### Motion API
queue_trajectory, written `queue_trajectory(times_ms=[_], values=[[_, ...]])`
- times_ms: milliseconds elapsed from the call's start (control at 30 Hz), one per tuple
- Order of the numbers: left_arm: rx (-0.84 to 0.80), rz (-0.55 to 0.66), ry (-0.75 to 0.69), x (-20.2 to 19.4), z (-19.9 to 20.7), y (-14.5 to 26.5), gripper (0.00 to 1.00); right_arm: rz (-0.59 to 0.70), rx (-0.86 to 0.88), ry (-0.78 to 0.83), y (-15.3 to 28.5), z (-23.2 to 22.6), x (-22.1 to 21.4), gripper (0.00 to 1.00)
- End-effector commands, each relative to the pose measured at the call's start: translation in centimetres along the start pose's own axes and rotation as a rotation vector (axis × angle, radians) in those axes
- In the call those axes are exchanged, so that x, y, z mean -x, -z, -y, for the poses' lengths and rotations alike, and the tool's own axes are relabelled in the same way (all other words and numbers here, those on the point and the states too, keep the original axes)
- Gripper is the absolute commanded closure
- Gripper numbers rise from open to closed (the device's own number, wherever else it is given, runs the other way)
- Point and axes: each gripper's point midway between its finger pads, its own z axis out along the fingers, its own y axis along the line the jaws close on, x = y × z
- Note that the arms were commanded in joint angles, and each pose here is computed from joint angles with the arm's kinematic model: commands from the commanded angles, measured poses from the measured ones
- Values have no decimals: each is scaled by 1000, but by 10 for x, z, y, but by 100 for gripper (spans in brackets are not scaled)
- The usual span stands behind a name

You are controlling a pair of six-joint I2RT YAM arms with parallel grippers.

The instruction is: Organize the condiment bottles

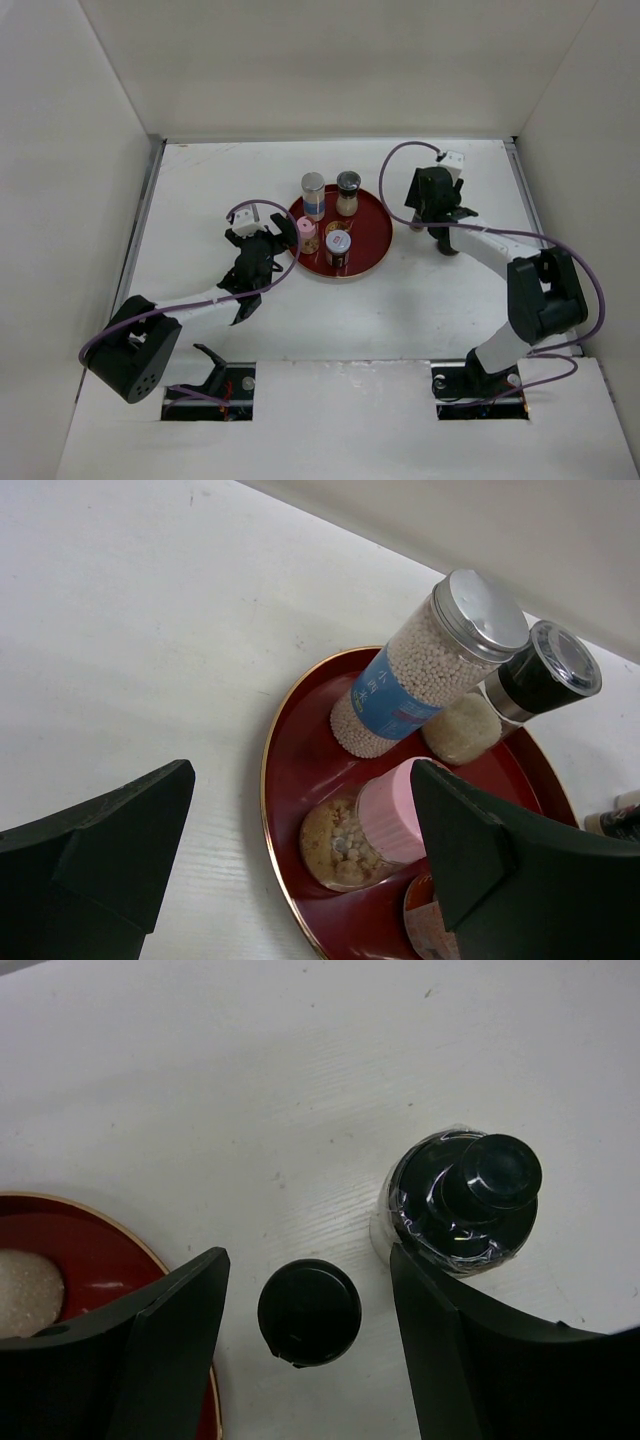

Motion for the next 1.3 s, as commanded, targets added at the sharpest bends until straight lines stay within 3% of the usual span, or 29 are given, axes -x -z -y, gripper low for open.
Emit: queue_trajectory(times_ms=[0, 167, 333, 400, 567, 933, 1267], values=[[-27, 32, 40, 9, 8, 1, 10, -19, 9, -24, -5, -4, -8, 29], [-28, 33, 42, 9, 8, 1, 10, -51, 7, -11, -9, -8, -19, 30], [-24, 33, 41, 9, 6, 0, 10, -2, 24, -40, -2, -11, -2, 55], [-29, 34, 43, 10, 8, 1, 10, 62, 54, -57, 12, -20, 17, 59], [-19, 40, 45, 11, 5, 2, 10, 132, 185, -44, 54, -62, 44, 58], [-14, 43, 45, 11, 3, 1, 10, 107, 473, 82, 90, -203, 10, 58], [-12, 39, 41, 10, 3, 1, 10, 42, 483, 175, 72, -233, -37, 55]])
